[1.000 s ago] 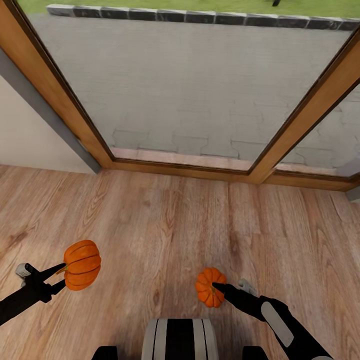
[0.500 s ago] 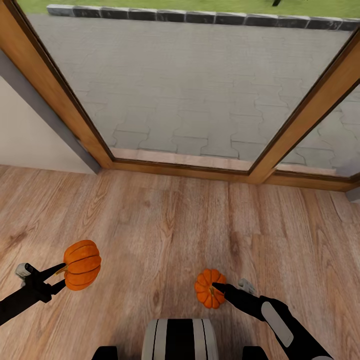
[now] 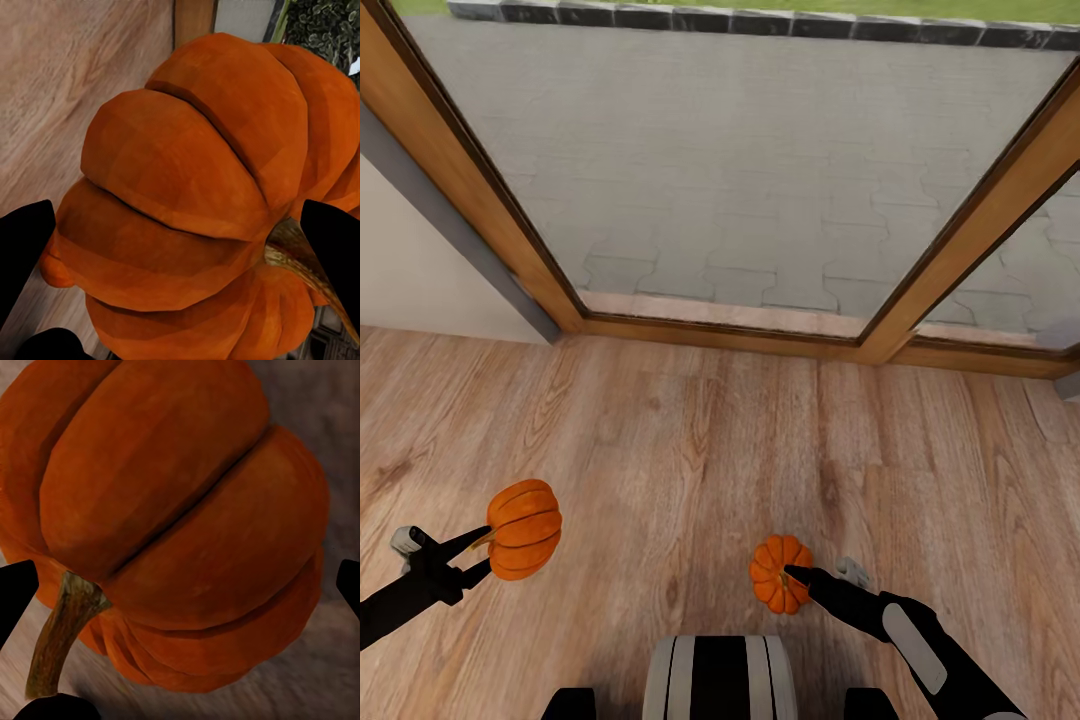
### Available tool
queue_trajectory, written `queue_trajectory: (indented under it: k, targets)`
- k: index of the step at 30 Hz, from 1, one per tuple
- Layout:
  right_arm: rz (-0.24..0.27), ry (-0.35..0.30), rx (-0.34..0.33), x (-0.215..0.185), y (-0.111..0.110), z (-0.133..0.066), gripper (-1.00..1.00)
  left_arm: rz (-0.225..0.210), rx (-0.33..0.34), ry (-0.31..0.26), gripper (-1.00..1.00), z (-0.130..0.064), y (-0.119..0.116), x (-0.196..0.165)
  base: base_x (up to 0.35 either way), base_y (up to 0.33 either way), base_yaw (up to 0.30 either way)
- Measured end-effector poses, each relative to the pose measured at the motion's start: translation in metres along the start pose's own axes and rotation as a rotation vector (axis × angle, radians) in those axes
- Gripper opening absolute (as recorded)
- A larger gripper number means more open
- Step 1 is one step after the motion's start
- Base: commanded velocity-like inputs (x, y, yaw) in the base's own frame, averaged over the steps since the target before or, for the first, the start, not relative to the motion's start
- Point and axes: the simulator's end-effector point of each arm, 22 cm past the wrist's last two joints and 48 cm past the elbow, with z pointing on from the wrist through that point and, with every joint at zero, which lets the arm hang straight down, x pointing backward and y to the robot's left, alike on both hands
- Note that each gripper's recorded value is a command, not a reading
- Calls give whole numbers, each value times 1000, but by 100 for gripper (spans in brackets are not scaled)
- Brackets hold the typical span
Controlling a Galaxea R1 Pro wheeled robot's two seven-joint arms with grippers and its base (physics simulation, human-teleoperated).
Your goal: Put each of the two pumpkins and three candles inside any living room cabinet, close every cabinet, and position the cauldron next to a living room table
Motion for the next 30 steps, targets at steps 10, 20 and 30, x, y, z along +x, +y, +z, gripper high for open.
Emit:
queue_trajectory:
  k: [10,20,30]
  targets:
    - [20,8,-3,4,-3,4,100,-12,-10,0,-100,0,8,0,0,0,0]
    - [23,7,-3,4,-3,4,100,-13,-11,2,-100,0,8,1,0,0,0]
    - [-2,-61,-13,-13,1,7,100,-27,-25,4,-100,0,18,2,0,0,0]
